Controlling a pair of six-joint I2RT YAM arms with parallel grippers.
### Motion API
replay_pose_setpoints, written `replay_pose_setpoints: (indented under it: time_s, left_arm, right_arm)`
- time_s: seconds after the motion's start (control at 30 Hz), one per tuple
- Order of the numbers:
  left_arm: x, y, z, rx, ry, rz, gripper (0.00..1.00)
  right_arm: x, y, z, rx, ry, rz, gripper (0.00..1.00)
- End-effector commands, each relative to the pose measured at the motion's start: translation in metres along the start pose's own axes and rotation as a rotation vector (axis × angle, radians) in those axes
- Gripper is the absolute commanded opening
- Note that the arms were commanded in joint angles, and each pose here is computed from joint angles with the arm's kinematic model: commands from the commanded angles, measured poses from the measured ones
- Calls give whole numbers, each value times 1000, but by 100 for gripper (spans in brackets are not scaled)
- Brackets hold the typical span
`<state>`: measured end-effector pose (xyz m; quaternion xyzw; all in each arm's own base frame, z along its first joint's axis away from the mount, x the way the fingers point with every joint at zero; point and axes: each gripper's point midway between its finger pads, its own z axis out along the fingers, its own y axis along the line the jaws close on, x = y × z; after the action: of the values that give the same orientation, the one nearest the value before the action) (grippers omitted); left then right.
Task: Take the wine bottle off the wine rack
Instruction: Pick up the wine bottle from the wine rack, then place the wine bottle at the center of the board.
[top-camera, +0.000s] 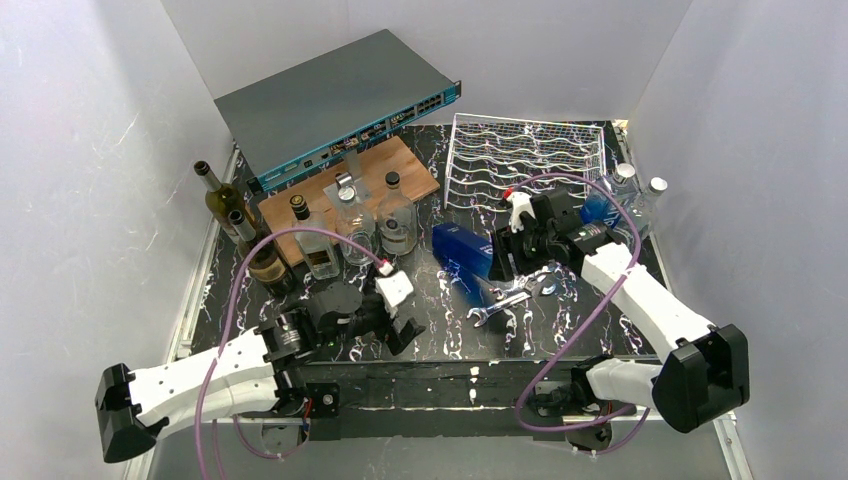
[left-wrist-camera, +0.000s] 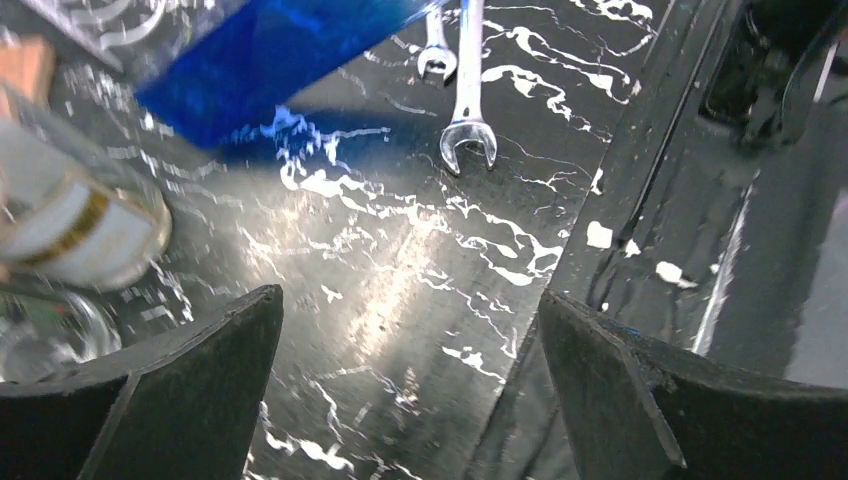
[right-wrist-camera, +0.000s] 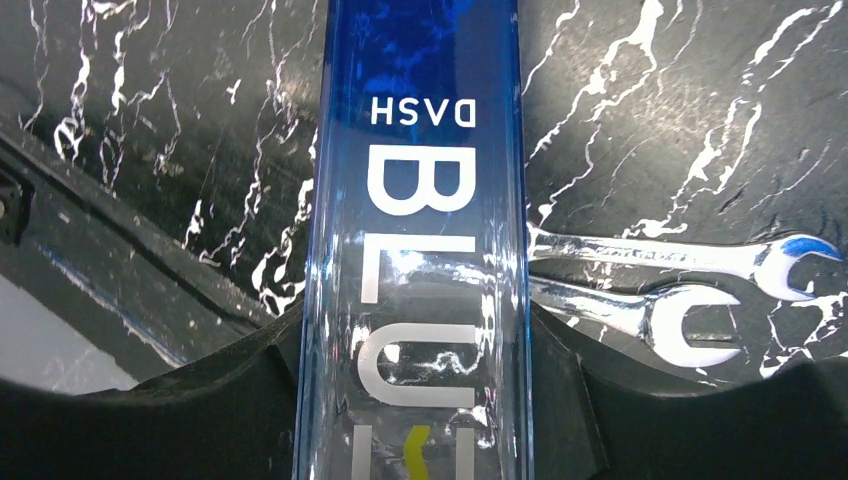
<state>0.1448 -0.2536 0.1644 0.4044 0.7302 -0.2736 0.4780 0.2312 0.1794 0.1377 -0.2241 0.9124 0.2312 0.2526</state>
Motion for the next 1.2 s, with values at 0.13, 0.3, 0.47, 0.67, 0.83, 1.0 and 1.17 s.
replay_pose_setpoints:
  time_s: [0.13,0.3,0.47,0.67,0.83,1.0,1.17]
  left_arm:
    - [-29,-2,8,53,-129,538,98]
    - [-33,-1,21,50,-134,635,98]
    - [-29,-4,45,66,-107,674,98]
    - [-25,-2,74,55,-77,744,98]
    - [-19,1,94,37,-58,786,98]
    - [-19,3,106,18,-61,796,98]
    - [-23,9,114,-35,-83,787,98]
  right_arm:
    - [-15,38,-24,-173,-56,-162,1]
    - [-15,47,-24,-211,-49,-187,1]
    - [-15,57,-23,-257,-41,-199,1]
    - [-16,70,-19,-314,-45,-206,1]
    - [-14,74,-14,-332,-43,-203,1]
    - [-13,77,-11,-348,-42,-203,1]
    - [-14,79,-12,-354,-44,-204,1]
